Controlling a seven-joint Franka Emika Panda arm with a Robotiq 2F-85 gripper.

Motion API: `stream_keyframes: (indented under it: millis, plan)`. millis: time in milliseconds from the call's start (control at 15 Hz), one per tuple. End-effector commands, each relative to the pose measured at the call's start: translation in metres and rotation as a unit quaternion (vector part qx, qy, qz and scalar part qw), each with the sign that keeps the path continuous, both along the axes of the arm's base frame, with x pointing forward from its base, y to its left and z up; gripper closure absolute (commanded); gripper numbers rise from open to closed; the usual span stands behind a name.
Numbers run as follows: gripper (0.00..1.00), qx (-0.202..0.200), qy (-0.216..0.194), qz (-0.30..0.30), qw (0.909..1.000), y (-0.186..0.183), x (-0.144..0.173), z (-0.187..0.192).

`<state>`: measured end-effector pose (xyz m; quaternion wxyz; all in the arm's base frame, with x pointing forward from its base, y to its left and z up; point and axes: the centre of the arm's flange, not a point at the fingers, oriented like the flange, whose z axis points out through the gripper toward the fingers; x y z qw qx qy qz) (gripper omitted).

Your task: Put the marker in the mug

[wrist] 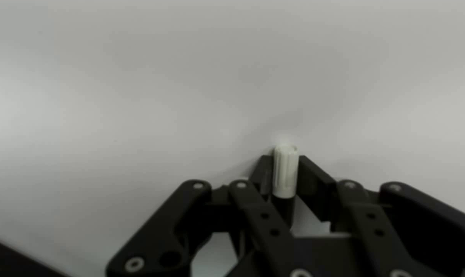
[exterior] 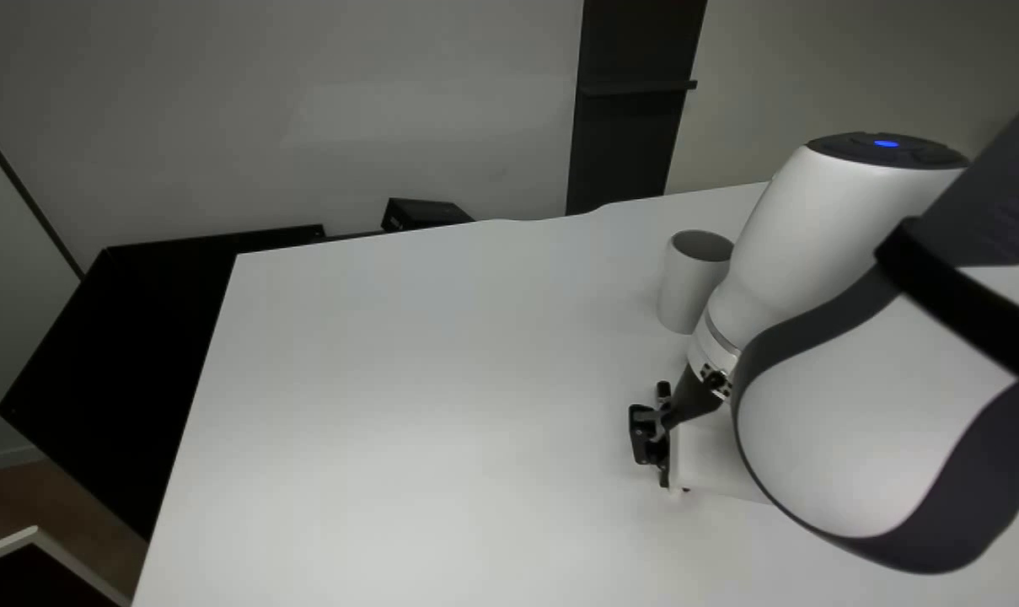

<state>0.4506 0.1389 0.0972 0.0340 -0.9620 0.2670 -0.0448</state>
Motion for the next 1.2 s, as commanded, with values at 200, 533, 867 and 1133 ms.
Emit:
stream_keyframes:
  millis: [200,533,867,1133]
  plan:
    - [0.92,-0.001,0.004,0.004,1.0000,-0.016,0.014,0.010]
    - [0.92,0.009,0.001,0.009,0.9999,-0.034,0.053,0.048]
    - [0.92,0.043,0.025,0.005,0.9987,-0.059,0.091,0.092]
    - [0.92,0.067,0.042,-0.006,0.9969,-0.079,0.117,0.122]
